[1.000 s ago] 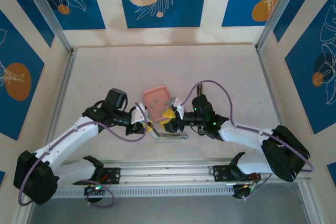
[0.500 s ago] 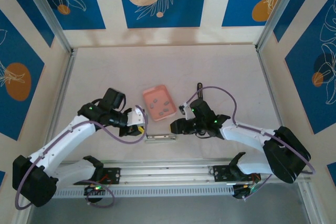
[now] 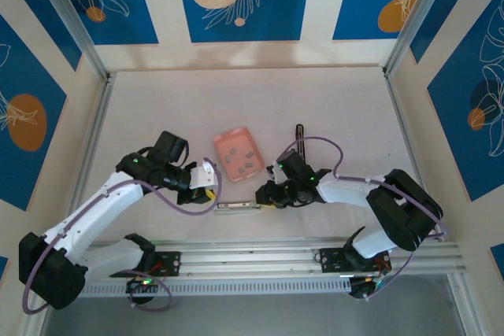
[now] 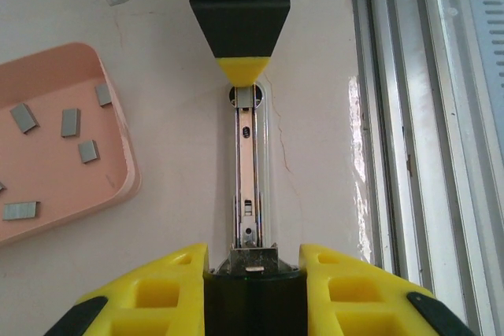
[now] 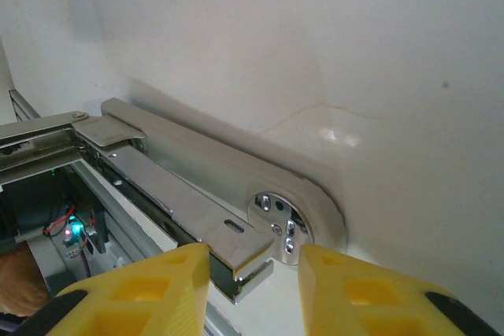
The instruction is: Load the staples into the stapler
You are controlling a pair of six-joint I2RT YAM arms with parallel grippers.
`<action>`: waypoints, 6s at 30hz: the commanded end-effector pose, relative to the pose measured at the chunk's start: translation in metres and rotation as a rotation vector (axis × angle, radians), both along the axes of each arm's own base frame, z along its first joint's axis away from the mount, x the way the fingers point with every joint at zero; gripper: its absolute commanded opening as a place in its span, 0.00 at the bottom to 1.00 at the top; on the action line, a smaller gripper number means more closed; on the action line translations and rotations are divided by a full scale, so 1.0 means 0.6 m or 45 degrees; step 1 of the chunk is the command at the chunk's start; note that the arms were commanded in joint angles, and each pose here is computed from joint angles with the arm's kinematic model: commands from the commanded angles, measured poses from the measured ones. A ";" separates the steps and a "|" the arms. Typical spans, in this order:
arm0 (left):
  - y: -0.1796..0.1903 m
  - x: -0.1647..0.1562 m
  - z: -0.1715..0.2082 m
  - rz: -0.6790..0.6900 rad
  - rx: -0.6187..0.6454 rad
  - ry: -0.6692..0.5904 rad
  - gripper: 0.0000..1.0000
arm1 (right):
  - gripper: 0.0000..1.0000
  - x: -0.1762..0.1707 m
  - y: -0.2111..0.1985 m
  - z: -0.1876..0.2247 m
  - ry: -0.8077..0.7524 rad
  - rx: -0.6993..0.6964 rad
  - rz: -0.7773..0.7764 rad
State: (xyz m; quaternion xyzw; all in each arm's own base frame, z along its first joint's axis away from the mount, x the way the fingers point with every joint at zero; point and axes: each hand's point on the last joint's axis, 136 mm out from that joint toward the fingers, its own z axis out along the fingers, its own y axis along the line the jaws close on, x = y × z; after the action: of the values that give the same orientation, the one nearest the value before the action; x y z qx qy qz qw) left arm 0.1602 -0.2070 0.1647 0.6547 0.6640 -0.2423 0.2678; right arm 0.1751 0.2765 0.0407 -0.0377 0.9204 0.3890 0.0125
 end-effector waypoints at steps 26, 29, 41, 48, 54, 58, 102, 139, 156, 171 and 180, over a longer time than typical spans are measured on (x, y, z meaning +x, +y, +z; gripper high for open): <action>-0.206 0.051 -0.049 0.054 -0.022 0.122 0.13 | 0.25 0.000 0.052 0.002 -0.012 0.231 0.018; -0.212 0.051 -0.077 0.073 0.057 0.166 0.12 | 0.30 0.001 0.035 0.004 -0.025 0.240 -0.021; -0.218 0.049 -0.164 0.135 0.312 0.286 0.13 | 0.47 -0.002 -0.096 0.000 0.000 0.005 -0.310; -0.232 0.040 -0.223 0.162 0.453 0.351 0.14 | 0.47 -0.002 -0.124 0.024 -0.055 -0.023 -0.350; -0.227 0.030 -0.267 0.187 0.565 0.392 0.13 | 0.47 -0.002 -0.130 0.031 -0.068 -0.026 -0.358; -0.215 0.029 -0.277 0.194 0.620 0.382 0.13 | 0.47 0.001 -0.129 0.036 -0.077 -0.024 -0.356; 0.204 0.421 -0.091 2.016 0.425 0.321 0.08 | 0.58 0.269 -0.234 0.081 -0.254 -0.742 -0.195; 0.158 0.368 -0.003 1.874 -0.051 0.358 0.70 | 0.31 0.390 -0.214 -0.013 -0.297 -0.852 -0.027; 0.015 0.296 0.120 0.947 -0.685 0.119 0.73 | 0.20 0.286 -0.103 0.123 -0.980 -0.304 0.309; -0.072 0.115 0.106 0.015 -0.763 -0.033 0.63 | 0.16 0.080 -0.004 0.184 -1.603 0.188 0.908; -0.120 0.053 0.060 -0.186 -0.641 0.001 0.64 | 0.15 0.039 0.046 0.196 -1.671 0.287 1.001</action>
State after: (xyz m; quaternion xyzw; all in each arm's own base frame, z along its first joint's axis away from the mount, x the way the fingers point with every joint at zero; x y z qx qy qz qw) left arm 0.2041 -0.2738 0.2046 0.5856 0.5604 -0.4143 0.4140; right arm 0.2026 0.2923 0.1364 -0.5678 0.6436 0.3402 0.3842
